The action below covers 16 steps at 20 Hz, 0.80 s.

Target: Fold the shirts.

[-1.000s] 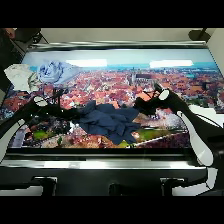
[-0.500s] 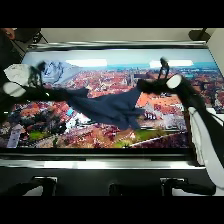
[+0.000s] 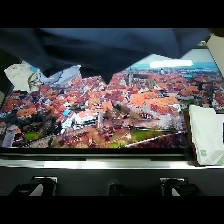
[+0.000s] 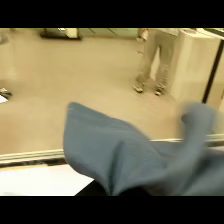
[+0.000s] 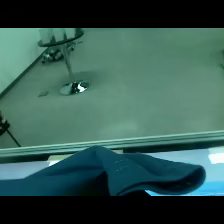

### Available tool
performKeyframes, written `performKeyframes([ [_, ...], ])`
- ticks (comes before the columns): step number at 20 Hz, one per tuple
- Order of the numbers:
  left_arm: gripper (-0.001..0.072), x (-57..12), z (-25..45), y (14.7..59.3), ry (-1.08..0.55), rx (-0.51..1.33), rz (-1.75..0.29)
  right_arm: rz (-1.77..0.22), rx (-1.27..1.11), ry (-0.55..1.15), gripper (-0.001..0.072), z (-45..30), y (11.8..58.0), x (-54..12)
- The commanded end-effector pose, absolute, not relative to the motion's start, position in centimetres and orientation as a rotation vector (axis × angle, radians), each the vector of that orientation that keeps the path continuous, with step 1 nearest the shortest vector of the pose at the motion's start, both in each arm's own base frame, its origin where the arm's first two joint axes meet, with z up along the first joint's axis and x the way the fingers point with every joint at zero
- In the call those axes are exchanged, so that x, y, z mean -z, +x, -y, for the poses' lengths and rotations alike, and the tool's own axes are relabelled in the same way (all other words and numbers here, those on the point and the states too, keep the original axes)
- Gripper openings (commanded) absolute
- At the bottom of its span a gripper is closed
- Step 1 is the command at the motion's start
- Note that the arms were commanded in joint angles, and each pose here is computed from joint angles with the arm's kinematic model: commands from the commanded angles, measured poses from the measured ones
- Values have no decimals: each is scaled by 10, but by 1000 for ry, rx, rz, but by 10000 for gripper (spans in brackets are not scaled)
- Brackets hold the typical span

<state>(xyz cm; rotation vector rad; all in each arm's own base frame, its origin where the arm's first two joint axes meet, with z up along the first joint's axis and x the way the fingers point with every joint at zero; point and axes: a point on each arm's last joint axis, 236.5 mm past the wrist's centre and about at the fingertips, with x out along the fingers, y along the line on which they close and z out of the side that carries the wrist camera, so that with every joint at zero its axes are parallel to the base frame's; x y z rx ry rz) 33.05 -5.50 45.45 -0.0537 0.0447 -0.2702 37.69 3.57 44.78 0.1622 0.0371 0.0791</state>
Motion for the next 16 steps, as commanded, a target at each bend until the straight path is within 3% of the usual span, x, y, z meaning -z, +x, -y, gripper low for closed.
performKeyframes([
  [1, 36, -472, 13, 297, -4, 84, -10, -22, 62, 139, 42, 4, 322, -465],
  [6, 36, -489, 8, 281, -9, 56, 53, -93, 108, 159, 42, 17, 287, -452],
  [8, 36, -468, 7, 293, -13, 59, -14, -344, 161, 165, 42, 23, 281, -392],
  [12, 36, -361, 1, 349, -51, 58, -269, -1062, 196, 129, 43, 8, 246, -229],
  [16, 36, -244, -7, 404, -101, 45, -456, -1413, 60, 177, 44, -37, 231, -103],
])
